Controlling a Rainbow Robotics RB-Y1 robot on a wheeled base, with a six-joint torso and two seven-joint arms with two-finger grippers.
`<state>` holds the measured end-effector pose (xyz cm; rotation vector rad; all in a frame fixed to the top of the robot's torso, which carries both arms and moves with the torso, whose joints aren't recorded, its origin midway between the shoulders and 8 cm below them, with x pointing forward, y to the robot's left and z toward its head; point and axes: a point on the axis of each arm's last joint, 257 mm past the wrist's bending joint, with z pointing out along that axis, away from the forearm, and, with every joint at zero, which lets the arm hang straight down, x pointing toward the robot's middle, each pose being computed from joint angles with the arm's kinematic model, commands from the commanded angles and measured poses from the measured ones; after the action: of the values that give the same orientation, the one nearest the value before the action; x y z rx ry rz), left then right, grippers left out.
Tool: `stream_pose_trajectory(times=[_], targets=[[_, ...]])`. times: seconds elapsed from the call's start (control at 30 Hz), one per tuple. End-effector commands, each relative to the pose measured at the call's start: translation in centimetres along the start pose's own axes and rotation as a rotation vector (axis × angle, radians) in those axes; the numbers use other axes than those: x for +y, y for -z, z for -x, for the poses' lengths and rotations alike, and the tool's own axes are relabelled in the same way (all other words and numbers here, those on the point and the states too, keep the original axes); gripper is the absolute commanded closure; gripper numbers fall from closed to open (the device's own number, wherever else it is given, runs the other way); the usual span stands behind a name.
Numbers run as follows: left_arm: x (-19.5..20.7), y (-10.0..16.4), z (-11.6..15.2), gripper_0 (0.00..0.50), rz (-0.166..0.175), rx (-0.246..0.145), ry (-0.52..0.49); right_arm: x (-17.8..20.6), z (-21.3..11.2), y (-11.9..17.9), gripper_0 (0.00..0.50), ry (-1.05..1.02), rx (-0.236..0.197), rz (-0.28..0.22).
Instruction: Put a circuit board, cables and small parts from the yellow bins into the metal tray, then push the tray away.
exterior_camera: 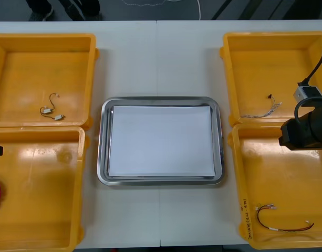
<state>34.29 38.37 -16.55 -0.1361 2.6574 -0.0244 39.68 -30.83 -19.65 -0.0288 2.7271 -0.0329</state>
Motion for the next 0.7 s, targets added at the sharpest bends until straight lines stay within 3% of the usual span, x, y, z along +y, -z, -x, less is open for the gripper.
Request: stream_pose_trajectory(times=[0.03,0.7], targets=[[1.41,1.41,0.25,0.000,0.050,-0.017,-0.116,-0.38,0.12,0.31,0.000,-0.020,-0.013,0.006],[1.41,1.41,0.25,0.000,0.050,-0.017,-0.116,-0.38,0.12,0.31,0.000,-0.020,-0.013,0.006]])
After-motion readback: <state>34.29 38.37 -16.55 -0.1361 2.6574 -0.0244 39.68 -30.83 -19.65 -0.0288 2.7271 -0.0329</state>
